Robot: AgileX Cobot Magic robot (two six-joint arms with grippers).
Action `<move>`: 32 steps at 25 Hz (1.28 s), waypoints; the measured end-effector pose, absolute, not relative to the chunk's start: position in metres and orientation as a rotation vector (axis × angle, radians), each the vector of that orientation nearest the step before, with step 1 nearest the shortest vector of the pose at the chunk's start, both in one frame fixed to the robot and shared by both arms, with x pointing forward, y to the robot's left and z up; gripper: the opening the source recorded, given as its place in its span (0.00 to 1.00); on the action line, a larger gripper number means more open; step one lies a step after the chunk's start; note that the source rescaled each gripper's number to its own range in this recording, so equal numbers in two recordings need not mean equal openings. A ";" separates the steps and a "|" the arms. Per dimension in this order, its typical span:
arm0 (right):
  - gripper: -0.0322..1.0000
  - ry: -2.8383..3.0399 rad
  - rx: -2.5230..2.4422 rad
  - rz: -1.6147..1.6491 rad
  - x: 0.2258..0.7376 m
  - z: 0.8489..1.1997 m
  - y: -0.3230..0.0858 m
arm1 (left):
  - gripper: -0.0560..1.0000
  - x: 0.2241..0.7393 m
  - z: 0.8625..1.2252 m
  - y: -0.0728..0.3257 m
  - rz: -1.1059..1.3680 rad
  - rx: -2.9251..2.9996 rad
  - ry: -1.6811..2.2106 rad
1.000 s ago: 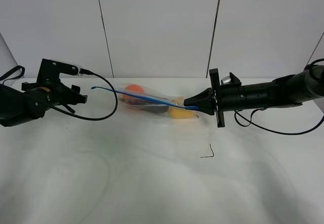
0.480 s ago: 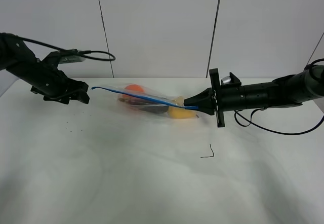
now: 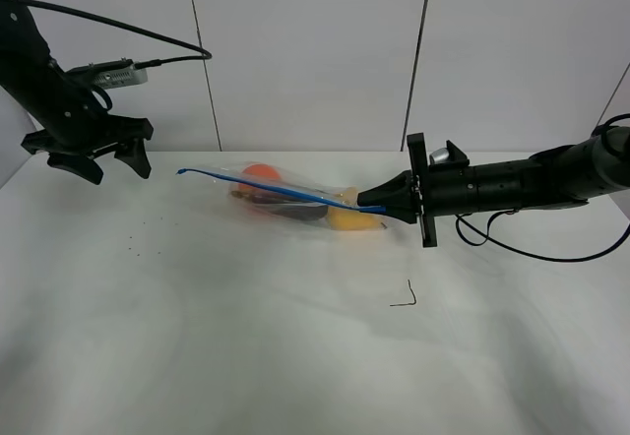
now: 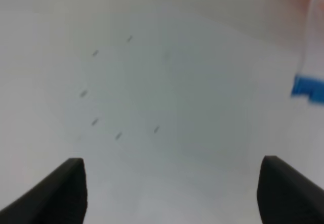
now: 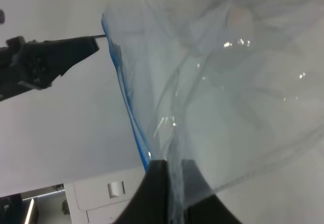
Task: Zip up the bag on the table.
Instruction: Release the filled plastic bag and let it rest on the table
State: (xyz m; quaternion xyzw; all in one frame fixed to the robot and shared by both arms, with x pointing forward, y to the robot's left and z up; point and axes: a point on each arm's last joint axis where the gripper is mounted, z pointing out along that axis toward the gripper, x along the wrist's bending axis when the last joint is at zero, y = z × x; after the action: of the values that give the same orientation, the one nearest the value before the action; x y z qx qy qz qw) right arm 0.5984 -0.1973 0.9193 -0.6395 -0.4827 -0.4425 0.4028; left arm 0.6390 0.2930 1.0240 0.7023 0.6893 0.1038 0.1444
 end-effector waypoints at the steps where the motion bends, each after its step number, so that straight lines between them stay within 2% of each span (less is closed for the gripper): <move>1: 0.03 -1.219 -1.616 -1.118 0.598 0.919 -0.197 | 0.96 0.638 1.027 0.295 0.292 2.047 2.002; 8: 0.03 -1.219 -1.616 -1.118 0.598 0.919 -0.197 | 0.96 0.626 1.030 0.323 0.208 2.068 2.137; 18: 0.03 -1.219 -1.616 -1.118 0.598 0.919 -0.197 | 0.96 0.610 1.035 0.322 0.141 2.039 2.217; 24: 0.03 -1.220 -1.616 -1.117 0.598 0.919 -0.197 | 0.96 0.563 1.053 0.322 0.180 2.047 2.223; 32: 0.03 -1.220 -1.616 -1.117 0.598 0.919 -0.197 | 0.96 0.471 1.065 0.317 0.227 2.043 2.213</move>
State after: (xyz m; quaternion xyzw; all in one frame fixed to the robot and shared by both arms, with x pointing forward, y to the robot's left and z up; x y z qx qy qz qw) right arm 0.5984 -0.1973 0.9193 -0.6395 -0.4830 -0.4422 0.4028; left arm 0.4707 0.3173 1.0649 0.6753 0.7312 0.0751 0.0606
